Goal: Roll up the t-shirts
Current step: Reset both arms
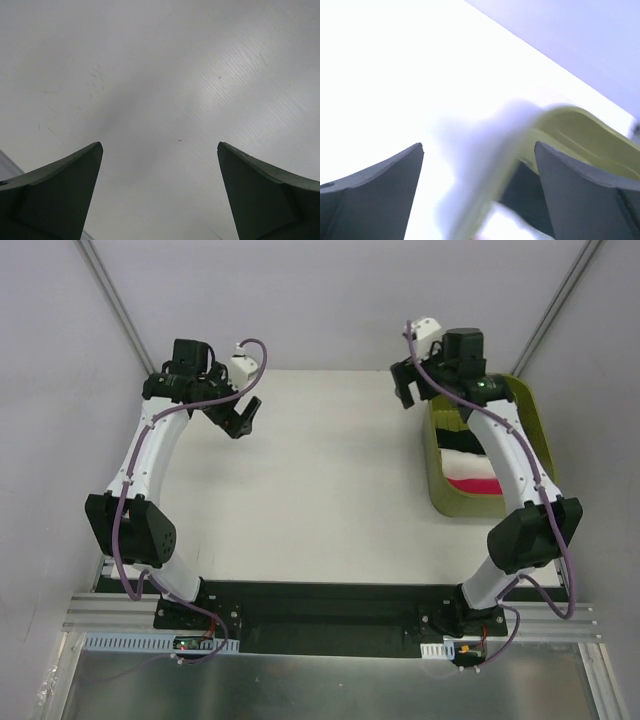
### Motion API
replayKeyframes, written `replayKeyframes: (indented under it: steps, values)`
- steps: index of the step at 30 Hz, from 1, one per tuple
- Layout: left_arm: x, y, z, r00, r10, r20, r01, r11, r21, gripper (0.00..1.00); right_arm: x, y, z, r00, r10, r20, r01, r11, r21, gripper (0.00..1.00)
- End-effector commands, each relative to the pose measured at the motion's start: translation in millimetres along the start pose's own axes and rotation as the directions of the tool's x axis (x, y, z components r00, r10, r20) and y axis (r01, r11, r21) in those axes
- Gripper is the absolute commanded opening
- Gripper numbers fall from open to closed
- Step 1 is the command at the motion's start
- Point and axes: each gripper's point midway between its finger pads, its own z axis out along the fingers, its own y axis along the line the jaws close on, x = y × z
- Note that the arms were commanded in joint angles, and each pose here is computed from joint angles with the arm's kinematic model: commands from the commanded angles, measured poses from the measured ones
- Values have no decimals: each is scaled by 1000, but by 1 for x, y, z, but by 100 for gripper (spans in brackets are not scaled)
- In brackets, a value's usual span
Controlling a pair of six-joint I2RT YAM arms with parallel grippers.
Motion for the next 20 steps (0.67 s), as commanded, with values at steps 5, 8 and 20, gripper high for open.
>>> replayKeyframes:
  steps: [5,8,20]
  values:
    - [-36,-8,24,1000,-12,23,15,995,-101,99,18,108,-2,997,12,-80,-22,991,-128,96]
    - [-45,-30,38,999,50,6,-49,996,-79,99,16,122,-1,996,-39,-75,28,990,-139,96]
    - [-39,-41,51,1000,8,-14,-9,997,-75,99,19,138,11,982,-169,-88,156,979,-132,96]
